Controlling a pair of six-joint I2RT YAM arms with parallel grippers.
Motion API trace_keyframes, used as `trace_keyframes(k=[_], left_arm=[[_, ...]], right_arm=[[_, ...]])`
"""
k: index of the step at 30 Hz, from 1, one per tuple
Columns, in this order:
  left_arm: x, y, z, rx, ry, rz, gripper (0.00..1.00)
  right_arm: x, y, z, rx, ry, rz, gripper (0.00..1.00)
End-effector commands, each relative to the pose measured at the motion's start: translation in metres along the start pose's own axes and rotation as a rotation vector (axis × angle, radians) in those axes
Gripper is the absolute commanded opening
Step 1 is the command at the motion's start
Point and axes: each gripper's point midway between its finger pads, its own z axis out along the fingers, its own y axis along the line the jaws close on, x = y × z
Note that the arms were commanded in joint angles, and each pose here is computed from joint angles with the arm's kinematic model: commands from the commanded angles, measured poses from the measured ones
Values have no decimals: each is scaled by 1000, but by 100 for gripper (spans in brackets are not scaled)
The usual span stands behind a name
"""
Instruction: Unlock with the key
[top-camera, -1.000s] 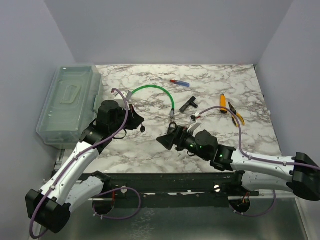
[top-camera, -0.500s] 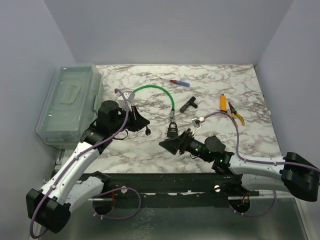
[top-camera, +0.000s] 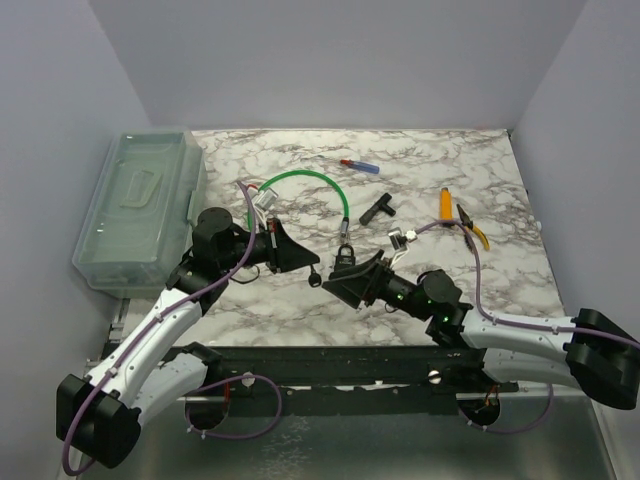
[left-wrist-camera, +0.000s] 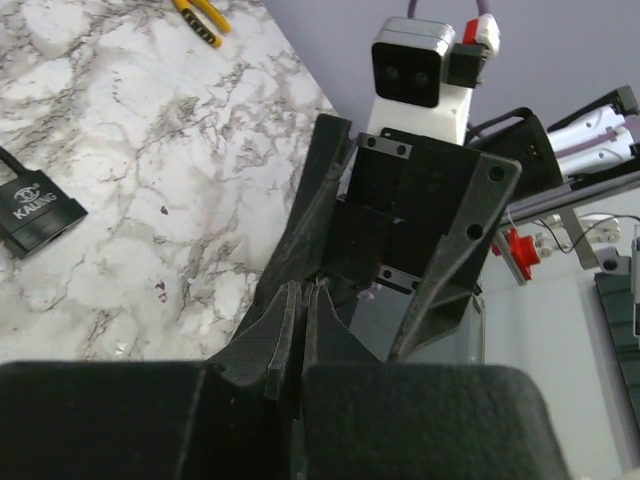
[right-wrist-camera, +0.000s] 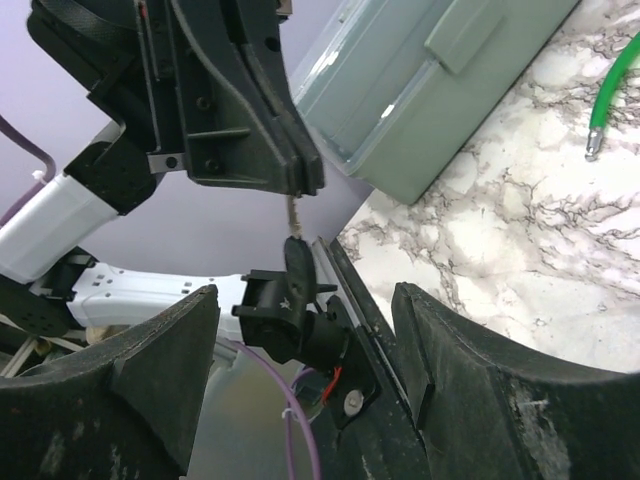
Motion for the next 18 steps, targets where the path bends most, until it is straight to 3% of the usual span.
trace_keyframes(k=[1,18], left_arm=[[1,-22,-5,105,25,49,0],[-1,-14,-4,69,12,45,0]], right_arm=[[2,-5,4,17,32,-50,75],[13,13,27,-97,132,-131,54]])
